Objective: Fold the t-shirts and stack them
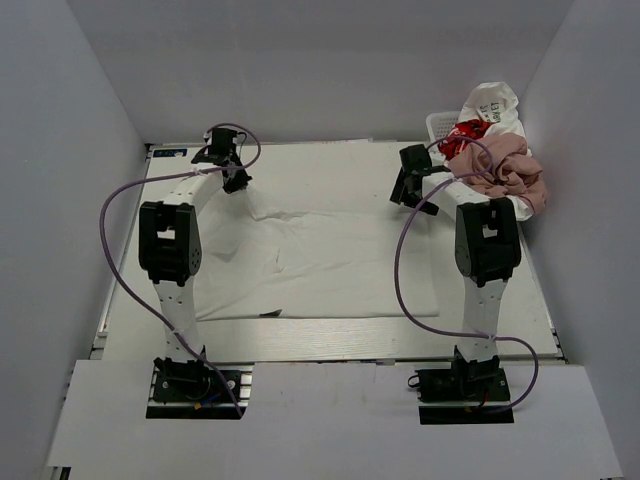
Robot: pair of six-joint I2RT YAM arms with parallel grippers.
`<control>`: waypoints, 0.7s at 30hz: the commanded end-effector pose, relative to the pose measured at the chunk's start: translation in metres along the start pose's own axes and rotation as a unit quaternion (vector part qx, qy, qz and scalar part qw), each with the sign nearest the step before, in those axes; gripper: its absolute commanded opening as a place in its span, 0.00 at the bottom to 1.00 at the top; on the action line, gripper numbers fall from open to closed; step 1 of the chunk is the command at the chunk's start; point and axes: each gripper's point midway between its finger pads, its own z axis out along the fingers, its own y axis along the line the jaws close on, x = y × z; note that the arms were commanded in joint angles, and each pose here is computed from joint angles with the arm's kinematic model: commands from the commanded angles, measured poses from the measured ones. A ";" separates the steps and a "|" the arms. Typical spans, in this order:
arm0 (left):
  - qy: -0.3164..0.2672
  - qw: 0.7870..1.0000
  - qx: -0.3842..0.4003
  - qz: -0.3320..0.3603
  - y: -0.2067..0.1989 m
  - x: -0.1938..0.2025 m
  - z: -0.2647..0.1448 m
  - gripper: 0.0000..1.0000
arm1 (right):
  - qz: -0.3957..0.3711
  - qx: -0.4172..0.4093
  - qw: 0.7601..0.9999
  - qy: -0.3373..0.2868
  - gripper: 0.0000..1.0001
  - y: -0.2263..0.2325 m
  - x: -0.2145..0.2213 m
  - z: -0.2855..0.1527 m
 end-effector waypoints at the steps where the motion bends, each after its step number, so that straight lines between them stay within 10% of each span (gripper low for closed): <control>1: -0.043 0.999 0.019 0.001 -0.008 -0.027 -0.030 0.00 | -0.007 0.041 0.999 -0.014 0.88 -0.014 -0.012 0.010; 8: -0.039 0.999 0.010 0.006 0.000 -0.020 -0.046 0.00 | -0.019 0.024 0.999 -0.012 0.78 -0.005 -0.007 0.030; 16: -0.017 1.000 -0.019 0.010 0.019 0.003 -0.073 0.00 | -0.033 0.007 0.999 -0.030 0.00 -0.006 -0.005 0.017; 21: 0.004 0.999 -0.036 -0.002 0.036 0.031 -0.099 0.00 | -0.048 -0.021 0.996 -0.078 0.00 -0.004 -0.030 -0.009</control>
